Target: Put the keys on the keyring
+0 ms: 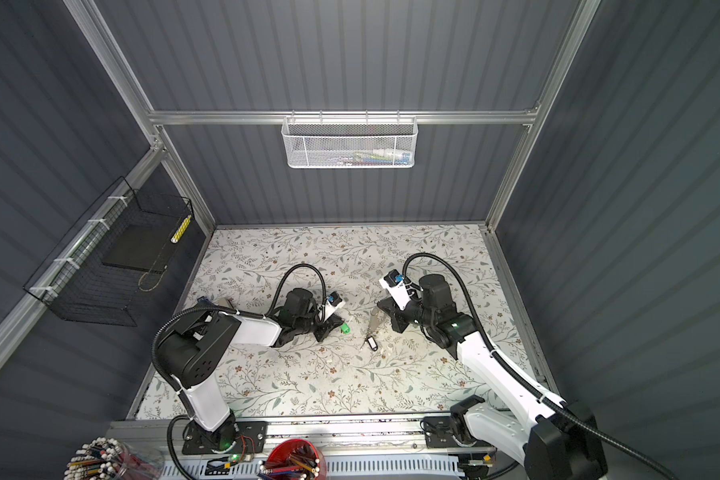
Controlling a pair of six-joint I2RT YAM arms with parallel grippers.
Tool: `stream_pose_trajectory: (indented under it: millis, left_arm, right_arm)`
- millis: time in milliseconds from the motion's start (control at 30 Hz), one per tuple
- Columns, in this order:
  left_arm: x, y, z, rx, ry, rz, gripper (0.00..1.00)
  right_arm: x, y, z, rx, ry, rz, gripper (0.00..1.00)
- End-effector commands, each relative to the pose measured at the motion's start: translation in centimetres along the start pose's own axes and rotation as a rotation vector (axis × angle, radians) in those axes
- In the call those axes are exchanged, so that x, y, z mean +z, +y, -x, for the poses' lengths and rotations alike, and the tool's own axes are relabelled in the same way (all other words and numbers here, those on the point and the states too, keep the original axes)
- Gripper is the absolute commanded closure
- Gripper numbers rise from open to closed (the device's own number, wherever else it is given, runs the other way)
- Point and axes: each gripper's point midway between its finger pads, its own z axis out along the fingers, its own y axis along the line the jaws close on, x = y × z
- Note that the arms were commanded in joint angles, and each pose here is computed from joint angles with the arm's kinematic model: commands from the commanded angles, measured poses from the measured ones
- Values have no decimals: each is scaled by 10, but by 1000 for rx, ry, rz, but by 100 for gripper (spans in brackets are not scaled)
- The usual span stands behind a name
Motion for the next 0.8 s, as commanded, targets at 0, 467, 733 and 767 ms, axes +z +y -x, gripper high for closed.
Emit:
stream_pose_trajectory:
  millis: [0,467,733,767]
  left_arm:
    - [4,0,-15,-12,46,-12,91]
    - [-38,-14,49,118,-37,-63,100]
    - [-80,-49,112,218,-117,-220,100]
    - [-83,-55,117,233,-121,-239,100]
  right_arm:
    - [-2,-1,19,-16,-47,7,100]
    - [-10,13,10,-139,-72,42,100]
    - [-19,23,8,-253,-180,45,100]
    - [-20,25,9,-262,-189,50,100]
